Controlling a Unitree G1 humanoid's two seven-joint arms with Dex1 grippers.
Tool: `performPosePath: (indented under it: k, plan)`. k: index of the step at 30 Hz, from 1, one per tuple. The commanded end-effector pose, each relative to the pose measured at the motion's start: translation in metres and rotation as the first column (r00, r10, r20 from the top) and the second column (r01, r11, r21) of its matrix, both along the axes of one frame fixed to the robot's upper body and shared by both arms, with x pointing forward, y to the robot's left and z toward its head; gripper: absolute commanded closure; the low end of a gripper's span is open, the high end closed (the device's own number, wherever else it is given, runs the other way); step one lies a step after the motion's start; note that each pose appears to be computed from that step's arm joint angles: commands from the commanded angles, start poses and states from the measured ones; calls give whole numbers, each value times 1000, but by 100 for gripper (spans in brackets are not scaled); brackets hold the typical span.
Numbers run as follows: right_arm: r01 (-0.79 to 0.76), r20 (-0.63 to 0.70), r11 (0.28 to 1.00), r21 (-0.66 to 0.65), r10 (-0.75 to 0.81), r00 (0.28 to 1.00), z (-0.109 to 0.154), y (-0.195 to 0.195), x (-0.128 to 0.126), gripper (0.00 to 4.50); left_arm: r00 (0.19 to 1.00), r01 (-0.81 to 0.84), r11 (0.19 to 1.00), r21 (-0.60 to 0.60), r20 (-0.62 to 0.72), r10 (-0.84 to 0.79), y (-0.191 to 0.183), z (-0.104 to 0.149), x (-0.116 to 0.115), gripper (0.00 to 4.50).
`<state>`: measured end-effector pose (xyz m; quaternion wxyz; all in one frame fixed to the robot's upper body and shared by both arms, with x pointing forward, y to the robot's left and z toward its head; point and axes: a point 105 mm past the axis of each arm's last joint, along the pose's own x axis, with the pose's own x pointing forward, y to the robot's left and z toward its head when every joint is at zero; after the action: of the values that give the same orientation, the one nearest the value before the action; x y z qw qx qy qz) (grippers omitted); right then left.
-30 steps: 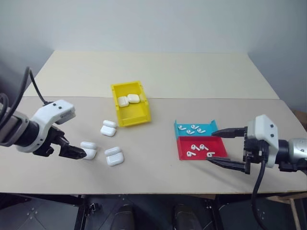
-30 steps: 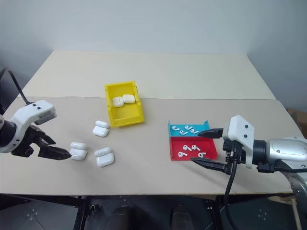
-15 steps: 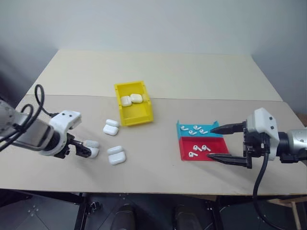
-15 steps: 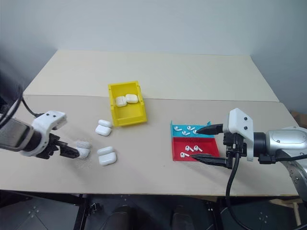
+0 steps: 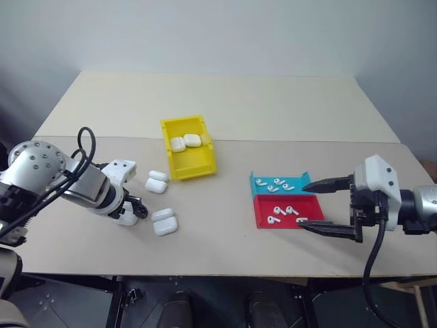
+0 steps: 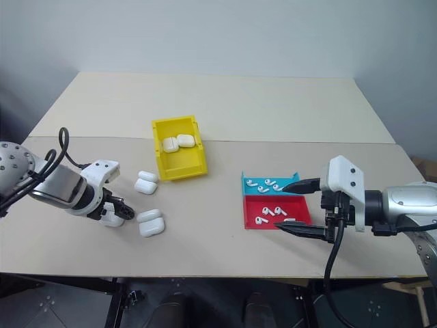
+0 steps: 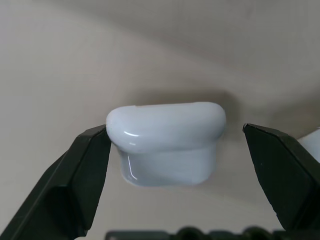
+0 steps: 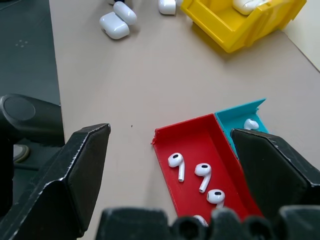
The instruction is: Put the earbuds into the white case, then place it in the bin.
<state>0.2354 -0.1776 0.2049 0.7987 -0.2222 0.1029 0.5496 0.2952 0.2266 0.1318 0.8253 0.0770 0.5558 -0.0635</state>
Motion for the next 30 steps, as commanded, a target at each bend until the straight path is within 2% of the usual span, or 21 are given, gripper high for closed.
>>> performPosePath:
  k: [1,22,30]
  plan:
    - [1,35,1000,4,-2,999,11,0,-4,3,1000,-10,1000,6,26,10,1,6,2,0]
    - [10,34,1000,10,-10,999,6,2,-5,3,1000,29,999,29,-7,-29,10,0,-18,0]
    - [15,38,1000,7,-16,999,3,3,-7,3,1000,12,1000,22,-2,-12,7,-4,-13,0]
